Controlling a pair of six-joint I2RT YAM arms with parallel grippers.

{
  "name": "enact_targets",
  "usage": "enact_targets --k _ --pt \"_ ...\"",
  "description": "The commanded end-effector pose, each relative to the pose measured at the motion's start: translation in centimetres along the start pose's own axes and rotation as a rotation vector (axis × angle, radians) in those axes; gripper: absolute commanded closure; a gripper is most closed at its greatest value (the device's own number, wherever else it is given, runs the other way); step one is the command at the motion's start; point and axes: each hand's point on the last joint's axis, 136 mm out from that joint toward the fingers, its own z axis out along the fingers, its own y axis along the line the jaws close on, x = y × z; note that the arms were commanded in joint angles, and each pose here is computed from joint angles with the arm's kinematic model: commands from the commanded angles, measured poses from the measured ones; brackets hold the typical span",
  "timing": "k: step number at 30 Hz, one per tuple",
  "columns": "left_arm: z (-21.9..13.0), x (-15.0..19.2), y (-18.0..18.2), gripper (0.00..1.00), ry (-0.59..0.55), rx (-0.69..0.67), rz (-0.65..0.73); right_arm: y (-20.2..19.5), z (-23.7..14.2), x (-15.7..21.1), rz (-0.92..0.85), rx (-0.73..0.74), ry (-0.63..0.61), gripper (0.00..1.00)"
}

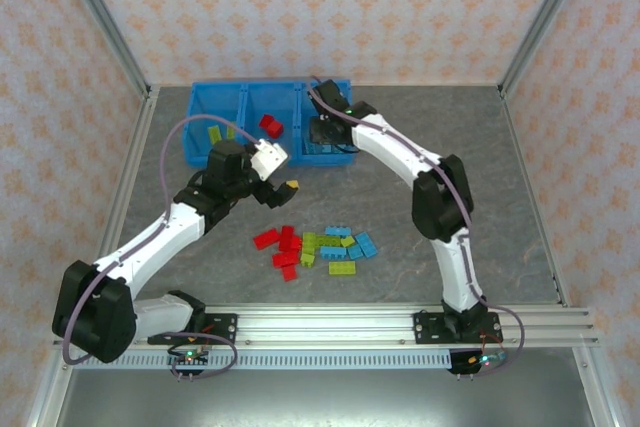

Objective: Sort the legos into containers by color

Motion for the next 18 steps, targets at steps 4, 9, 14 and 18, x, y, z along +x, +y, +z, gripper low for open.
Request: enact_targets --k 4,9,14,18 --pt "-0.5 -1.9 1.2 0.00 0.081 -0.055 -0.514 -1.9 -13.2 -0.3 -0.019 -0.058 -0.122 0.56" --pt "-2.5 1.0 -0.7 0.10 0.323 -0.206 -0.689 -4.1 -18.3 3.1 -0.027 -0.059 -0.097 0.42" --pt "-4.1 6.3 -4.2 0.19 0.632 -0.297 -0.801 -5.9 -19.8 5.8 0.018 -0.020 -0.040 0.29" --pt "-3.5 9.1 -6.9 0.29 0.750 -0.302 -0.821 -6.6 -19.5 7.0 0.045 -0.003 -0.011 0.25"
